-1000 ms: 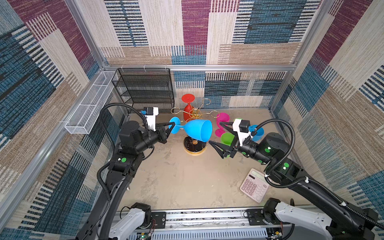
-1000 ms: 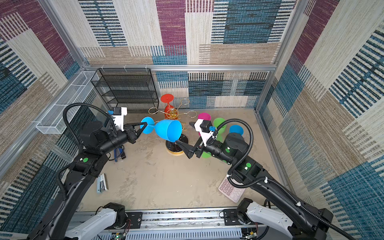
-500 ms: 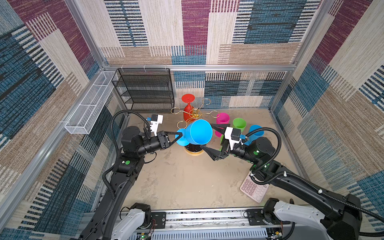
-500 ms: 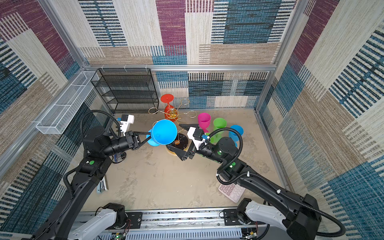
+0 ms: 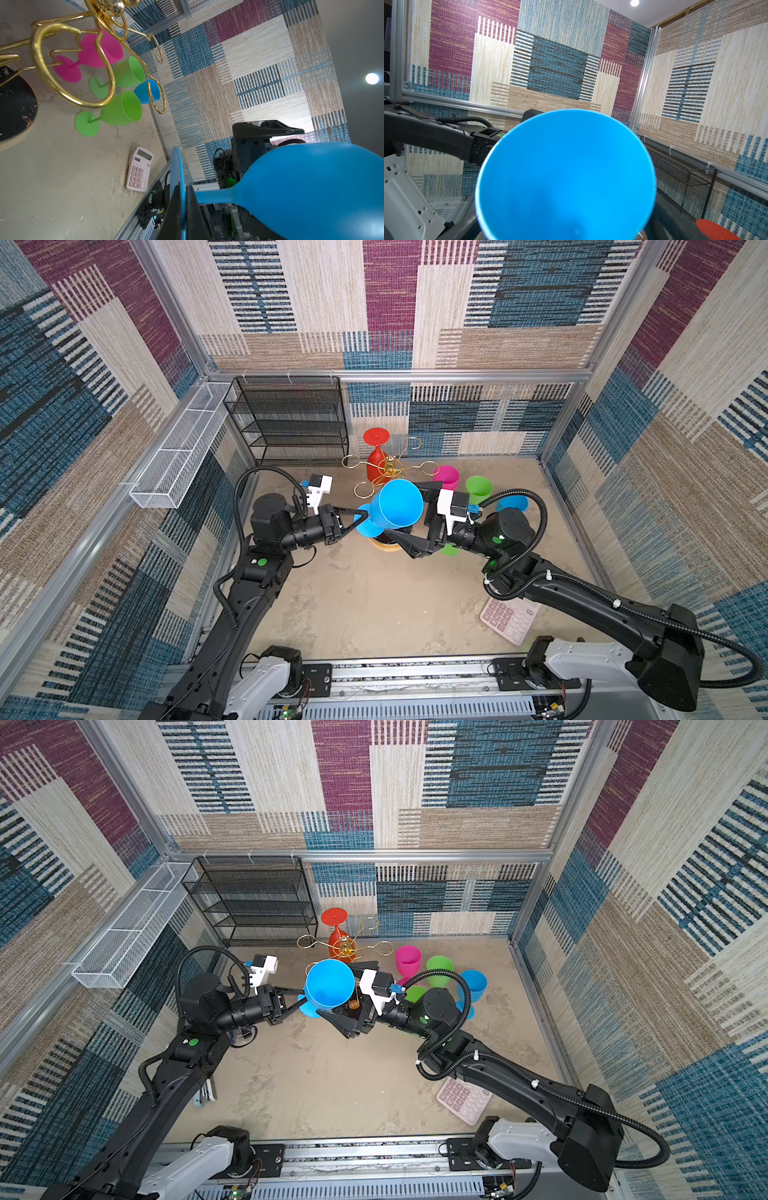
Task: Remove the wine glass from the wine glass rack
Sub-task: 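Turn the blue glass bowl-up with the right gripper while left holds the foot, then open the left gripper off the foot and draw back while right lowers the glass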
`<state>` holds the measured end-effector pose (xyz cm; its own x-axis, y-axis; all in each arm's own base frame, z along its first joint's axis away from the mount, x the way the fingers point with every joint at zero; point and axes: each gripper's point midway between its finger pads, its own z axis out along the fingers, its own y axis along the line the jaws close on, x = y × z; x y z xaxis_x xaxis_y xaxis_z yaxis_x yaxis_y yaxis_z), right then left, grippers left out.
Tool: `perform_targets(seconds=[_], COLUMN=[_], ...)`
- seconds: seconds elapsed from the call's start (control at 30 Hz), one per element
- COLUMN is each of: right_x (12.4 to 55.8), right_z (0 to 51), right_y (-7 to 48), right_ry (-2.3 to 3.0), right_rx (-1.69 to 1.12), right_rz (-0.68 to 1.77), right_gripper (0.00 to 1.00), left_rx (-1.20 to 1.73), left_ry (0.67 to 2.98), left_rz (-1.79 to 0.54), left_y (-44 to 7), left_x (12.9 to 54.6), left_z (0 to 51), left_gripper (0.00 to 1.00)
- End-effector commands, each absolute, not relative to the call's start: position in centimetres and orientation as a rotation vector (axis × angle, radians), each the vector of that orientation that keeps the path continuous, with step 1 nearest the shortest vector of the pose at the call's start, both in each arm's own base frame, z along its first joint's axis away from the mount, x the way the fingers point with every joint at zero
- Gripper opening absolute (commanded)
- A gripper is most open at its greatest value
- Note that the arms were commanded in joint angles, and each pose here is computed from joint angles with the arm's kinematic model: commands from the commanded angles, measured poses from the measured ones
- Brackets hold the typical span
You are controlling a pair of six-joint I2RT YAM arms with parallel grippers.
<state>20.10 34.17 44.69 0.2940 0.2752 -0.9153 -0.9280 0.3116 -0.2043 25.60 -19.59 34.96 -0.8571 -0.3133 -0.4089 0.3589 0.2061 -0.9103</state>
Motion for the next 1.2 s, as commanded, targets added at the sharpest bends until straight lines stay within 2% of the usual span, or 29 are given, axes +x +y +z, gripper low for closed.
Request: perform_targets(seconds=[0.0, 0.27, 0.53, 0.67, 1.03, 1.17], right_x=[20.1, 20.4, 20.8, 21.1, 20.4, 20.2], right_z=[46.1, 45.3, 45.2, 44.9, 46.0, 45.4], right_y=[34.2, 35.5, 35.5, 35.2, 32.6, 31.8], right_ry=[0.880, 0.914, 0.955, 0.989, 1.041, 1.090], right_rx=[-0.857, -0.872, -0.860, -0.837, -0.774, -0.770], right_rz=[0.978, 1.008, 1.011, 1.004, 0.974, 0.960], right_gripper=[0.99, 0.98, 0.79, 0.77, 0.77, 0.77], left_rx=[0.082, 0.071, 0.072, 0.087, 0.113, 0.104], left_ry=[1.942, 1.964, 1.965, 1.956, 1.956, 1.961], left_rz=[-1.712, -1.714, -1.711, -1.688, -1.550, -1.390], left_y=[-19.7, -19.8, -19.8, -19.7, -18.9, -17.4], left_x=[25.5, 25.6, 25.7, 25.6, 25.6, 25.8], left_z=[35.3, 34.2, 34.0, 34.2, 34.3, 34.7], left_gripper=[0.00, 0.00, 0.00, 0.00, 0.36, 0.41])
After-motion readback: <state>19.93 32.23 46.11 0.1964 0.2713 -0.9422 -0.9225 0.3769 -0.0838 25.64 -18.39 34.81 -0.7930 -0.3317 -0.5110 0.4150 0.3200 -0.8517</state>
